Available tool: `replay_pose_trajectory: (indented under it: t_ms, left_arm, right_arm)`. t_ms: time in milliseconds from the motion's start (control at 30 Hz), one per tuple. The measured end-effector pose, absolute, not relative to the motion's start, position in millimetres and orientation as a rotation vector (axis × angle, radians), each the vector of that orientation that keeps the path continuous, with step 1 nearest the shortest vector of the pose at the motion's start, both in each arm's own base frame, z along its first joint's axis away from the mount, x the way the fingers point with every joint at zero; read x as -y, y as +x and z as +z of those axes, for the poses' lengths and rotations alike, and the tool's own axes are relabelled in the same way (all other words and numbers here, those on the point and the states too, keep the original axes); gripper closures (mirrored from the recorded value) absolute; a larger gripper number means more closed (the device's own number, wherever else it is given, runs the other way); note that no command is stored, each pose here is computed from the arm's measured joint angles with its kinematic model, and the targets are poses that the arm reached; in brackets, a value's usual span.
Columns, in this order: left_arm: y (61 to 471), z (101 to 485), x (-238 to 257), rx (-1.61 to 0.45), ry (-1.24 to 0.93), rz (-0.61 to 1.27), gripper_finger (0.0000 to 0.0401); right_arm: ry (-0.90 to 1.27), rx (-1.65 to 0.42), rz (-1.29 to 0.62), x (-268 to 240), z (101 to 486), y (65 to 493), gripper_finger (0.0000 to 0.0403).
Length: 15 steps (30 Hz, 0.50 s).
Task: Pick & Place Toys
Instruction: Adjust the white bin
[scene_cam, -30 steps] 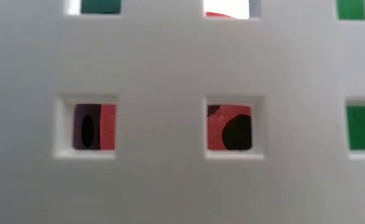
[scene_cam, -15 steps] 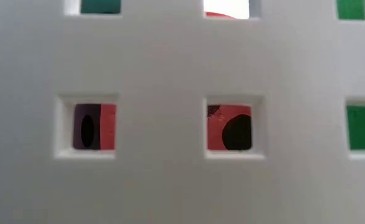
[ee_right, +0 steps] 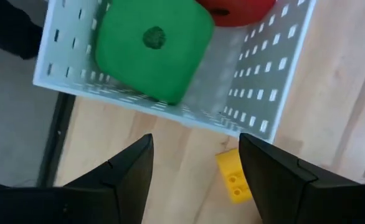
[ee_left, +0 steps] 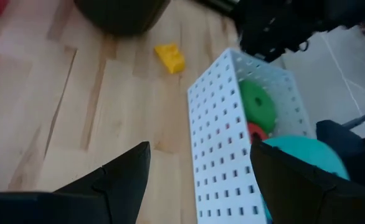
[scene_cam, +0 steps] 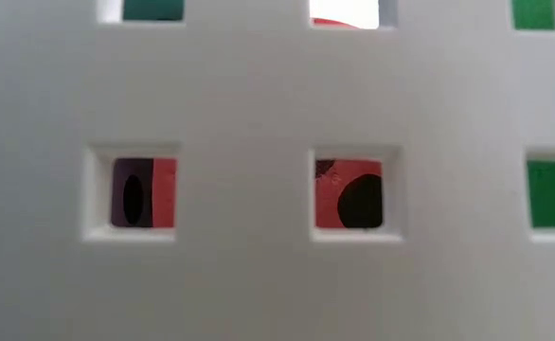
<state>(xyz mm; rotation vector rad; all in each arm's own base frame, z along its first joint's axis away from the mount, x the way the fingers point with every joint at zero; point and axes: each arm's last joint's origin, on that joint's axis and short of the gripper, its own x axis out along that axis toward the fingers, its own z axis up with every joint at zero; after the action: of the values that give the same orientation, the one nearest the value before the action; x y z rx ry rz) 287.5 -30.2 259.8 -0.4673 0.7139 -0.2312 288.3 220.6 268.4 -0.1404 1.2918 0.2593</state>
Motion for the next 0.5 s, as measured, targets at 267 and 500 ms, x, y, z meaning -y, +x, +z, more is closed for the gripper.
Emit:
replay_pose_trajectory:
  t_ms: [267, 500]
  left_arm:
    - [279, 273, 29, -0.663, -0.449, -0.247, 0.0123]
    - [277, 277, 29, -0.644, -0.447, -0.248, 0.0123]
  right_arm:
    - [-0.042, -1.320, 0.193, -222, 263, 287, 0.0245]
    - [-0.005, -1.322, 0.207, -223, 255, 288, 0.0347]
